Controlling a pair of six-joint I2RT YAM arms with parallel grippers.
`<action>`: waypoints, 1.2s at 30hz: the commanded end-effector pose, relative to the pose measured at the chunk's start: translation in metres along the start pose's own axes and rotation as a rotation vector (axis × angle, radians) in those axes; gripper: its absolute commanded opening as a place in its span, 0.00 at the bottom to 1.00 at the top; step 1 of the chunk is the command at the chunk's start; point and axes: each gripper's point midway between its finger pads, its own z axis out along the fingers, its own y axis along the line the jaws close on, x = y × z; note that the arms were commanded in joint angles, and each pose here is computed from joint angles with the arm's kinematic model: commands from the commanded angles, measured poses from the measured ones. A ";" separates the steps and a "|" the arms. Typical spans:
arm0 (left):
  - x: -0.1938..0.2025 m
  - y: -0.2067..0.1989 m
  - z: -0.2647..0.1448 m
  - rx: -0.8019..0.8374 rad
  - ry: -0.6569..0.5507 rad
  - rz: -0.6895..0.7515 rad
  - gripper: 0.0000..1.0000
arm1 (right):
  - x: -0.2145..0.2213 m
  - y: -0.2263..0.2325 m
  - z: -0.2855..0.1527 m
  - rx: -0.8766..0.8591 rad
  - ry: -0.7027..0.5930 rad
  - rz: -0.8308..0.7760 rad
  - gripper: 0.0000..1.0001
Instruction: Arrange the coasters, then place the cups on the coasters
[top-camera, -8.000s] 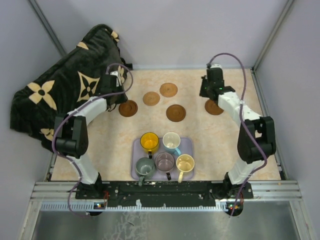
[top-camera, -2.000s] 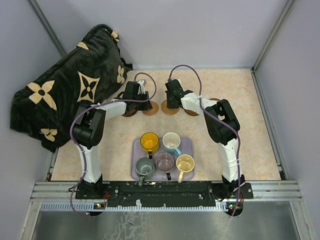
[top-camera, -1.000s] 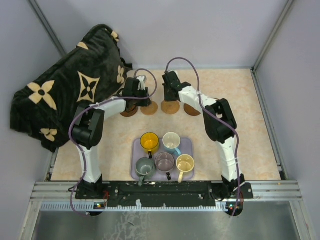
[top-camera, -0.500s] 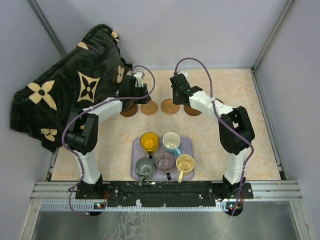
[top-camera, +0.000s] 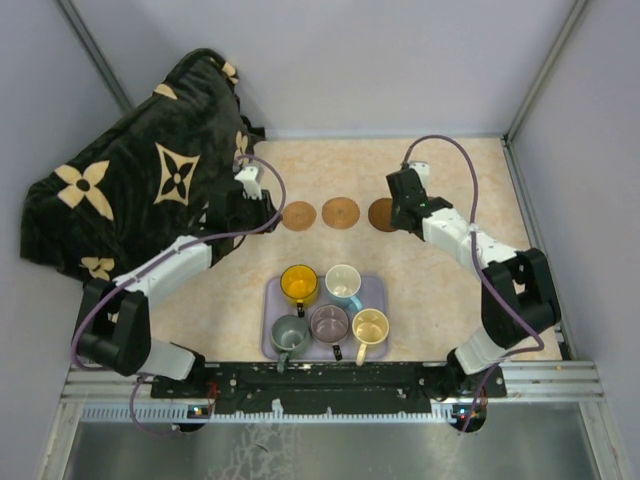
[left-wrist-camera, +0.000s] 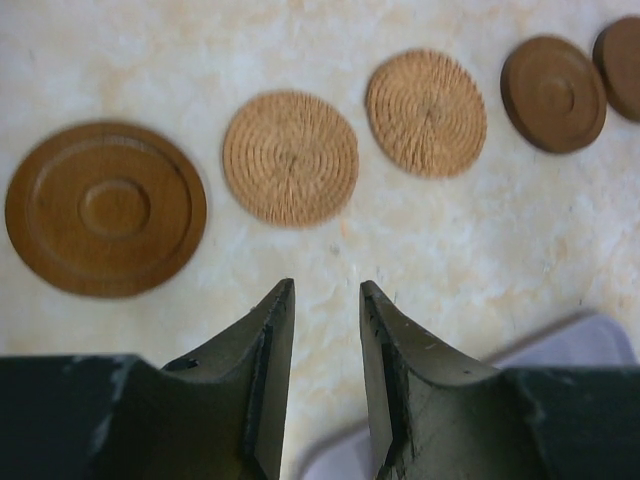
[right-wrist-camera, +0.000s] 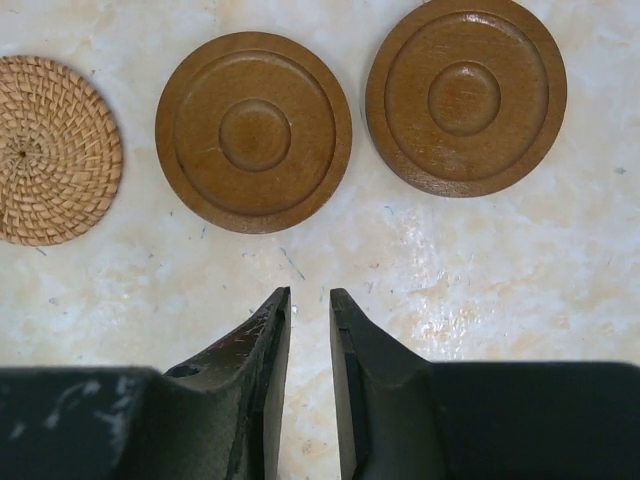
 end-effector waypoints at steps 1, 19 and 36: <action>0.023 -0.005 -0.022 0.024 0.011 -0.050 0.39 | -0.013 -0.006 -0.001 0.039 -0.072 0.005 0.22; 0.023 -0.006 -0.077 -0.005 -0.051 -0.023 0.38 | 0.024 -0.061 0.041 0.155 0.067 0.110 0.14; 0.040 -0.003 -0.077 -0.017 -0.014 -0.054 0.39 | 0.052 -0.076 0.070 0.166 0.164 0.154 0.13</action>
